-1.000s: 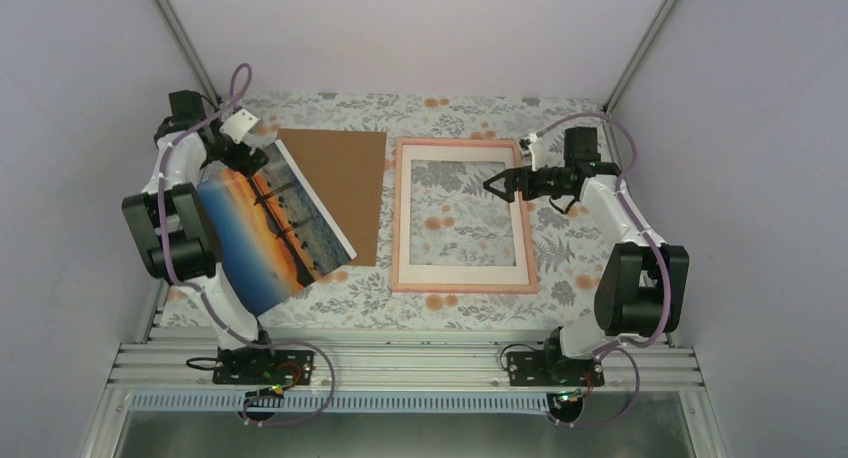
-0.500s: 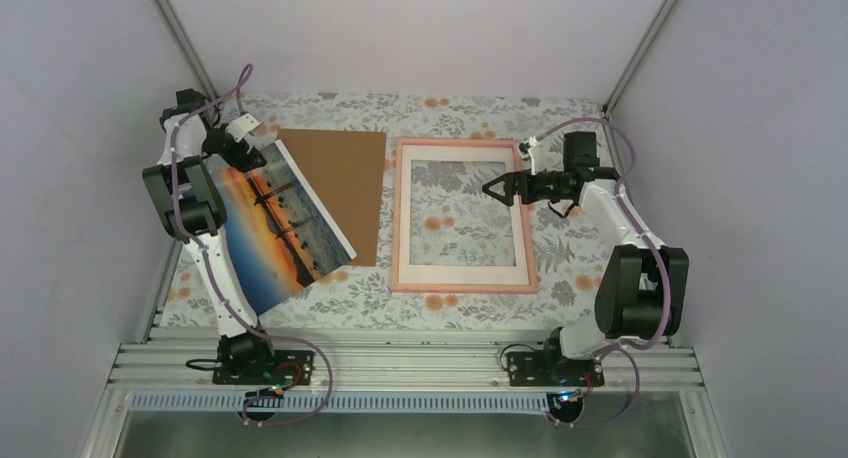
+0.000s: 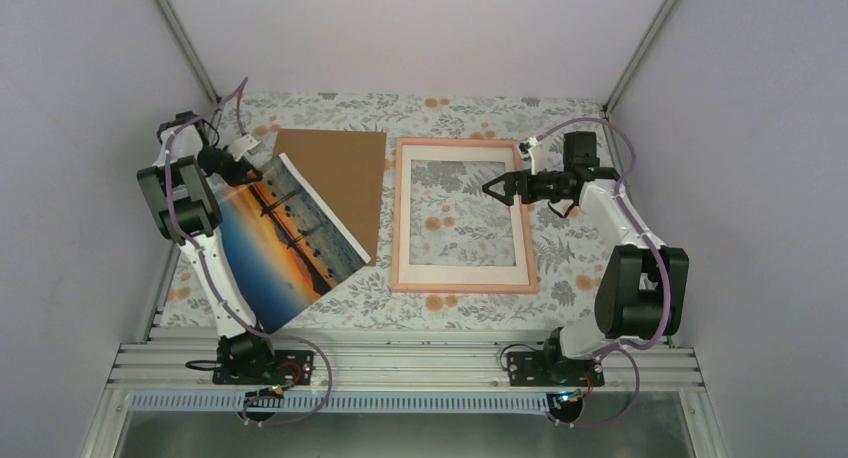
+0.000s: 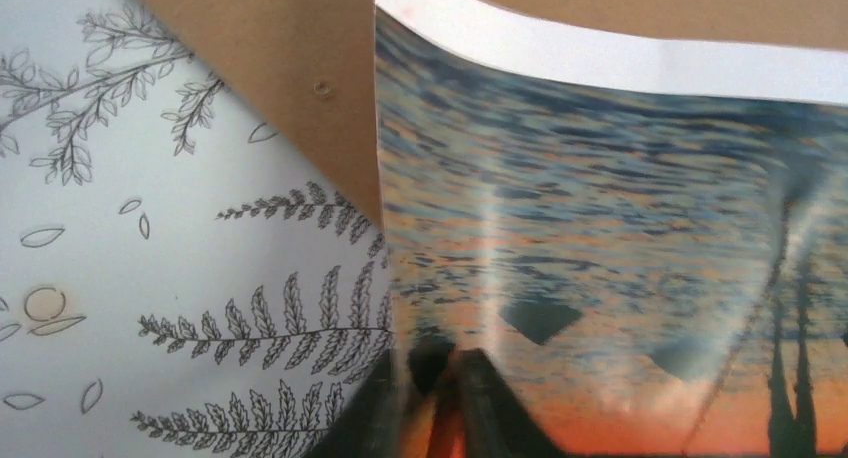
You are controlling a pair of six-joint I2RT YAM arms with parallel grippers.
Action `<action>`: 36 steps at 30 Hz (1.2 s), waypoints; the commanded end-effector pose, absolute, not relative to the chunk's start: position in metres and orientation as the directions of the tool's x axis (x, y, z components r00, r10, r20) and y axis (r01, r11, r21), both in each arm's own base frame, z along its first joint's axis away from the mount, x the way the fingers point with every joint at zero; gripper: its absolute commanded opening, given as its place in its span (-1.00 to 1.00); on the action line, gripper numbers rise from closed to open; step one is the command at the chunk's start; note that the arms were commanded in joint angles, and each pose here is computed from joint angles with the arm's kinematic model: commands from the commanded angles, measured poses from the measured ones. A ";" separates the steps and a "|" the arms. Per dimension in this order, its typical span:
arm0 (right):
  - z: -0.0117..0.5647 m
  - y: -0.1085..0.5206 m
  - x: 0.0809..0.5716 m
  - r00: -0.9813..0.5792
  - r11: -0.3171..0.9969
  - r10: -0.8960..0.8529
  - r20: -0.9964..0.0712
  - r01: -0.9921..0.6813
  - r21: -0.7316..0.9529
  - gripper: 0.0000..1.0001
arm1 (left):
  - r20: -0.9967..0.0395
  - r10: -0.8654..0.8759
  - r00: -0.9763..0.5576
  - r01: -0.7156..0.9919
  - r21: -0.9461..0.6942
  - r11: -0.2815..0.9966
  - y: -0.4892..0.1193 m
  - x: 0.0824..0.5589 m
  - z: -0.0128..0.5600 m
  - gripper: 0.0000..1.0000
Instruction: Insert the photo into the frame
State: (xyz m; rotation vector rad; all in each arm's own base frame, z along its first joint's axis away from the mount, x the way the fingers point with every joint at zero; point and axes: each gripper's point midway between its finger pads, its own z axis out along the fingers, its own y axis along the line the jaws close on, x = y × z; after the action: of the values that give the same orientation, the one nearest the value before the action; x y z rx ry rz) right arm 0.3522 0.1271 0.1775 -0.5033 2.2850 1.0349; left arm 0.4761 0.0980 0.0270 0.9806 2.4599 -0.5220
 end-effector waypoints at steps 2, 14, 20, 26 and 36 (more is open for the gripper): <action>0.192 0.132 0.351 -0.737 0.603 -0.093 -0.670 -0.577 0.551 0.99 | -0.634 0.529 -0.564 0.739 -0.101 0.666 0.091 0.481 0.096 -0.95; 0.205 0.119 0.356 -0.714 0.640 -0.060 -0.698 -0.564 0.522 0.99 | -0.809 0.442 -0.387 0.724 0.031 0.689 0.034 0.472 0.263 -0.95; 0.215 0.103 0.361 -0.697 0.681 -0.021 -0.717 -0.535 0.501 1.00 | -0.841 0.489 -0.231 0.638 0.248 0.729 -0.016 0.483 0.355 -0.95; 0.229 0.067 0.367 -0.677 0.747 0.059 -0.734 -0.457 0.482 1.00 | -0.828 0.555 -0.075 0.487 0.456 0.745 -0.078 0.523 0.443 -0.95; 0.253 0.008 0.371 -0.630 0.799 0.190 -0.753 -0.347 0.492 1.00 | -0.649 0.751 0.124 0.402 0.725 0.560 -0.246 0.527 0.437 -0.95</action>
State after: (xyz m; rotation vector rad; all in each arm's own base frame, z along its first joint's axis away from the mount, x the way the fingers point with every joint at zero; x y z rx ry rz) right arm 0.3670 0.0207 0.2356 -0.1497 2.1587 0.7871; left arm 0.5273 -0.1990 0.4754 0.9598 1.4774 0.2051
